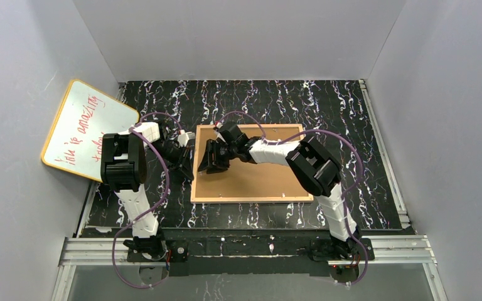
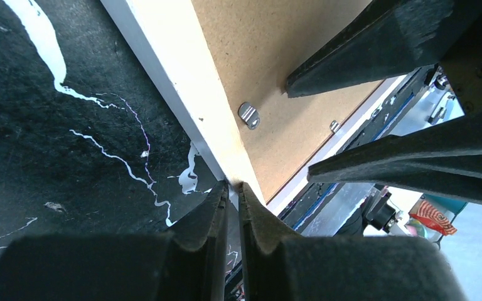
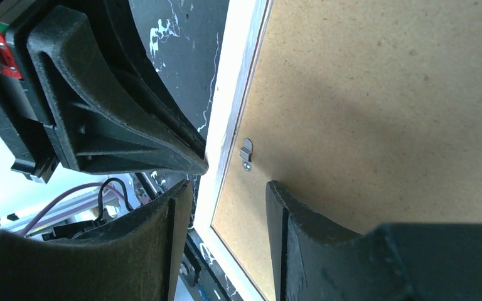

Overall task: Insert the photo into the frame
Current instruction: Install the photo frame at the center of the board, then adjust the photo frame at the center of the board, then install the photo frame at the center of the board.

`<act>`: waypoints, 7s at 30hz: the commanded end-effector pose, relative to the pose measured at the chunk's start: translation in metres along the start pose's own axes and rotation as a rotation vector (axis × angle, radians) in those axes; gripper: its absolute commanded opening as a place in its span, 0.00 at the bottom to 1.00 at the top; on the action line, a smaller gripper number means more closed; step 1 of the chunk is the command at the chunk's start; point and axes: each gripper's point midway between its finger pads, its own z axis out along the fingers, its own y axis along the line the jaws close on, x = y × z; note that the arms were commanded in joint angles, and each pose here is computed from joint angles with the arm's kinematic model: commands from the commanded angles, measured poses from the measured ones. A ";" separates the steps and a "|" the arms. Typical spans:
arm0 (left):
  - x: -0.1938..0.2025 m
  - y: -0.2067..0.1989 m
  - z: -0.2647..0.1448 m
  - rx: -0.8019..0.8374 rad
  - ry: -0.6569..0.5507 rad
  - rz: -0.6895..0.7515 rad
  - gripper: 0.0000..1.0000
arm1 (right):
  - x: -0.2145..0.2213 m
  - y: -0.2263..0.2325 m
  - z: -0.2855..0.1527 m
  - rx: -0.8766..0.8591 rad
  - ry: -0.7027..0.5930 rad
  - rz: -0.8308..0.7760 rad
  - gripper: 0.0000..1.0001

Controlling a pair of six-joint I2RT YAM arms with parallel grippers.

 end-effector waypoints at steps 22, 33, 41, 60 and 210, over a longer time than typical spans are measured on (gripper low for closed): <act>0.008 0.011 0.006 -0.057 0.030 0.044 0.06 | 0.005 0.010 0.031 -0.063 0.054 -0.033 0.50; 0.009 0.012 0.005 -0.059 0.035 0.049 0.06 | 0.006 0.012 0.032 -0.071 0.078 -0.040 0.47; 0.005 0.009 -0.005 -0.075 0.032 0.073 0.06 | -0.043 0.037 -0.002 -0.100 -0.037 -0.071 0.52; 0.041 0.011 -0.009 -0.138 0.130 0.232 0.10 | -0.114 -0.172 -0.311 0.488 -0.688 0.296 0.98; 0.020 -0.020 0.031 -0.004 0.176 0.118 0.13 | 0.027 -0.008 -0.019 -0.017 0.010 0.209 0.60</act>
